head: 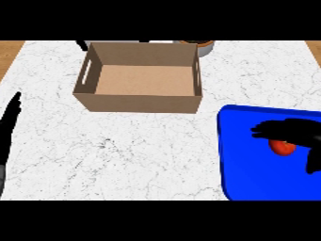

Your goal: Pick the tomato from the tray and place it in the cardboard box

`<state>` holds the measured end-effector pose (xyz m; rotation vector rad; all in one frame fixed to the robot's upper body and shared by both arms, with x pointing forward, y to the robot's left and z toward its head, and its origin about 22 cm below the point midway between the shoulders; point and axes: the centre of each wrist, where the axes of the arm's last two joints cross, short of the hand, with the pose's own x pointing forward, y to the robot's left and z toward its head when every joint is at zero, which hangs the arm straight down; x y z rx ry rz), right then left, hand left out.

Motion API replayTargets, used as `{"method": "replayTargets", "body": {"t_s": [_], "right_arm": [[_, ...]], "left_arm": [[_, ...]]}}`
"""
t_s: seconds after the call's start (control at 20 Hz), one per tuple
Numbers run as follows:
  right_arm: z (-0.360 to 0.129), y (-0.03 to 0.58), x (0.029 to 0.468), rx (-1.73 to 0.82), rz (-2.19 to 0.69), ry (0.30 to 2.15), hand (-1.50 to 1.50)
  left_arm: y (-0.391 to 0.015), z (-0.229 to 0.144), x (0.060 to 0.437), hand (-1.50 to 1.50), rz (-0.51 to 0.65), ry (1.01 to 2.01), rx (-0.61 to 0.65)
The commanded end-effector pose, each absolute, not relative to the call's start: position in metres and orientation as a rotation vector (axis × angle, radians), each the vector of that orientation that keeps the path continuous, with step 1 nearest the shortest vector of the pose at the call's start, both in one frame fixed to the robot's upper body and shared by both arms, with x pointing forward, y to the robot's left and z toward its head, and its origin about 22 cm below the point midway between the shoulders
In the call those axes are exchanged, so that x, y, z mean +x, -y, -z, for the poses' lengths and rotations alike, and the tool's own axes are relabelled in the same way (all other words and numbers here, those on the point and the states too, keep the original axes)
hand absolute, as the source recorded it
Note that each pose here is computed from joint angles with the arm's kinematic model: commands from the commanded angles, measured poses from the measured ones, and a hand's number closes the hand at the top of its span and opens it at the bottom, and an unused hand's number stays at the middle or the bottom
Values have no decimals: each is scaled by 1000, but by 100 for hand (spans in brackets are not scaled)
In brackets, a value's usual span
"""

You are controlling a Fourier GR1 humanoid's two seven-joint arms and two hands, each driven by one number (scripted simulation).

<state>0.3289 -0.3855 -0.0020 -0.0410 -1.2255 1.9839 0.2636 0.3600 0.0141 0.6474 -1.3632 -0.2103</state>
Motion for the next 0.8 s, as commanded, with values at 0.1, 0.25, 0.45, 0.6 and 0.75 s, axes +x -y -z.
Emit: {"method": "replayTargets", "body": {"t_s": [0.1,0.25,0.45,0.6,0.75], "right_arm": [[25,373,330,-71,-1938,1312,150],[13,374,333,-159,-1898,1473,150],[17,367,338,-210,-1899,1535,150],[57,340,324,-473,-1413,1263,150],[78,364,297,-576,-1158,1075,150]], "left_arm": [[-357,-22,265,0,201,1368,645],[-362,-10,265,0,210,1375,628],[-353,-19,269,0,197,1372,652],[-365,-6,255,0,181,1323,667],[-379,-7,250,0,151,1292,718]]}}
